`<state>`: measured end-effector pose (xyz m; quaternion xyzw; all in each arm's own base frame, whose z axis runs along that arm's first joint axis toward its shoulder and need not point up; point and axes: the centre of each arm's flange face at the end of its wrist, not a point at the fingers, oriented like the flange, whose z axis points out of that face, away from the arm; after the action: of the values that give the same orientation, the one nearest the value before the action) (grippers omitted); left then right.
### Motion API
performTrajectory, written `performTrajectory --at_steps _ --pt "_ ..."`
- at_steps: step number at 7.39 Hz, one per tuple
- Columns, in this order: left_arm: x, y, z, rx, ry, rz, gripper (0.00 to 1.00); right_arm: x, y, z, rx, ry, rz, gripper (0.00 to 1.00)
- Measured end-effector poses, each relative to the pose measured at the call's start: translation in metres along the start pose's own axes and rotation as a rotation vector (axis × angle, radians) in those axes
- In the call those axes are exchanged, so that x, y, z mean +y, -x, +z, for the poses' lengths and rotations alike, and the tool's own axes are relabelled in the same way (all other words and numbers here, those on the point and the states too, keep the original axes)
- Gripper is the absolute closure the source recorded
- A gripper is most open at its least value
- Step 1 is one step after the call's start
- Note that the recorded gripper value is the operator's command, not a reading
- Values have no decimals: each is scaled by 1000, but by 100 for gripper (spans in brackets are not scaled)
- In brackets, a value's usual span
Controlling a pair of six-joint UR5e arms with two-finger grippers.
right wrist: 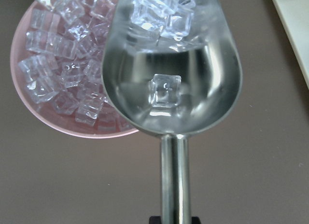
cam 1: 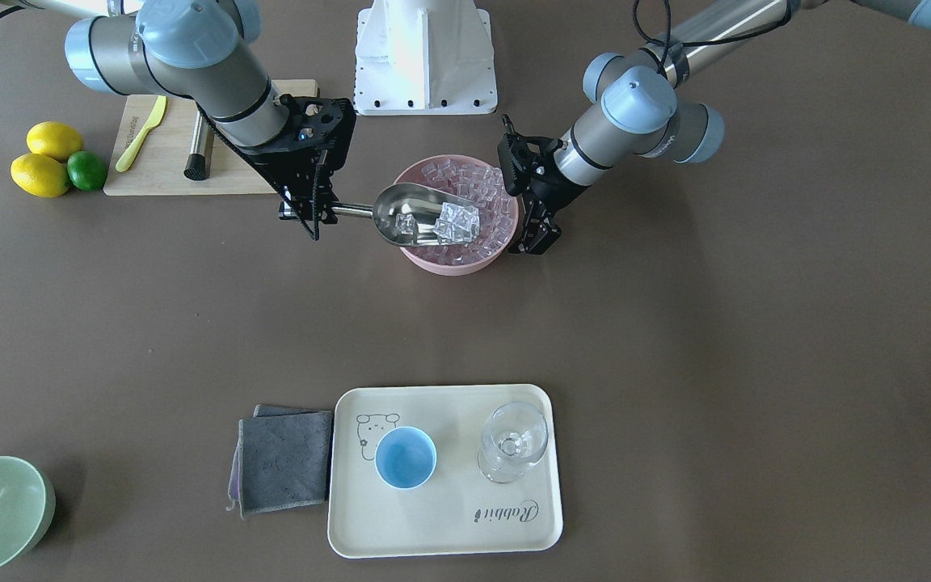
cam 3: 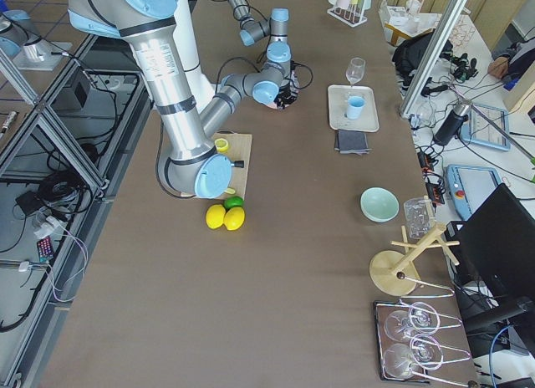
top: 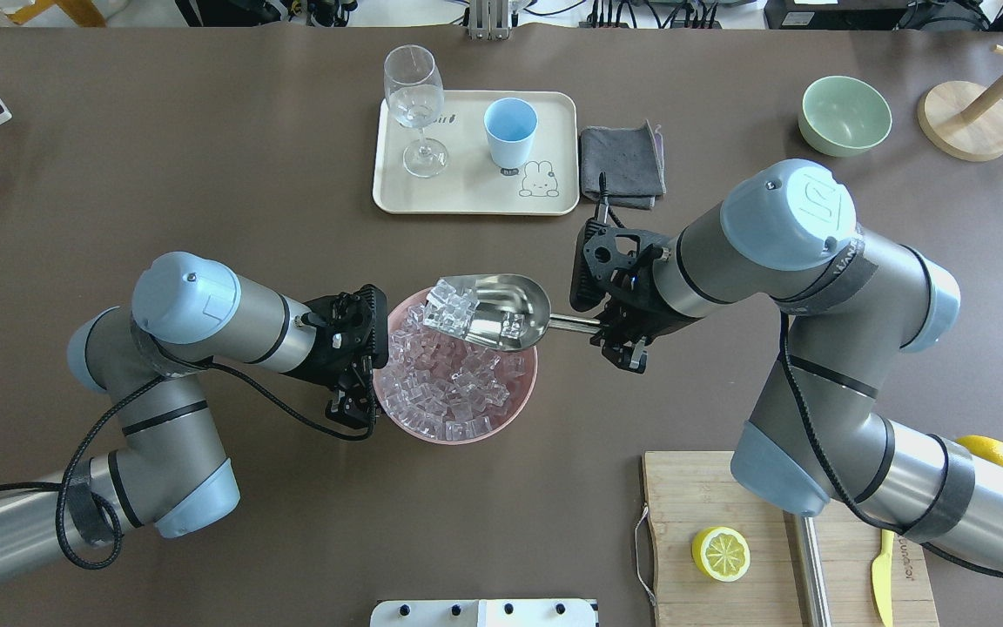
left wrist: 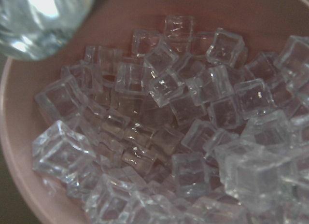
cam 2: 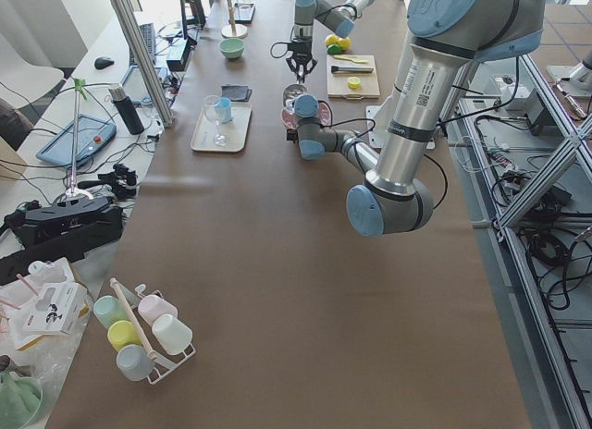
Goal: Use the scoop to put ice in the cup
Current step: 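Carry the full scoop to the light-blue cup while the left gripper withdraws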
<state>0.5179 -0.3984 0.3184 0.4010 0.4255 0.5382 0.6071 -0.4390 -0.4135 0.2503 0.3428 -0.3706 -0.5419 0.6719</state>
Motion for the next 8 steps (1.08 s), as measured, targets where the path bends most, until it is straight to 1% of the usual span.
performTrajectory --at_steps 1,2,3,4,5,6,8 --pt "0 1 -2 -1 -1 0 1 7 -19 -20 -18 5 84 100" --pt "3 6 -6 -3 1 -3 1 17 -42 -44 -12 32 174 100" --pt "9 11 -11 5 4 -8 1 29 -65 -65 14 69 251 100" --pt "16 15 -15 9 8 -12 1 41 -85 -81 43 89 303 100" --pt "21 18 -19 18 9 -17 1 52 -103 -92 71 101 338 100" --pt "27 23 -25 40 9 -26 1 62 -120 -101 97 110 363 100" --pt "38 27 -45 86 3 -40 1 81 -150 -107 140 131 410 100"
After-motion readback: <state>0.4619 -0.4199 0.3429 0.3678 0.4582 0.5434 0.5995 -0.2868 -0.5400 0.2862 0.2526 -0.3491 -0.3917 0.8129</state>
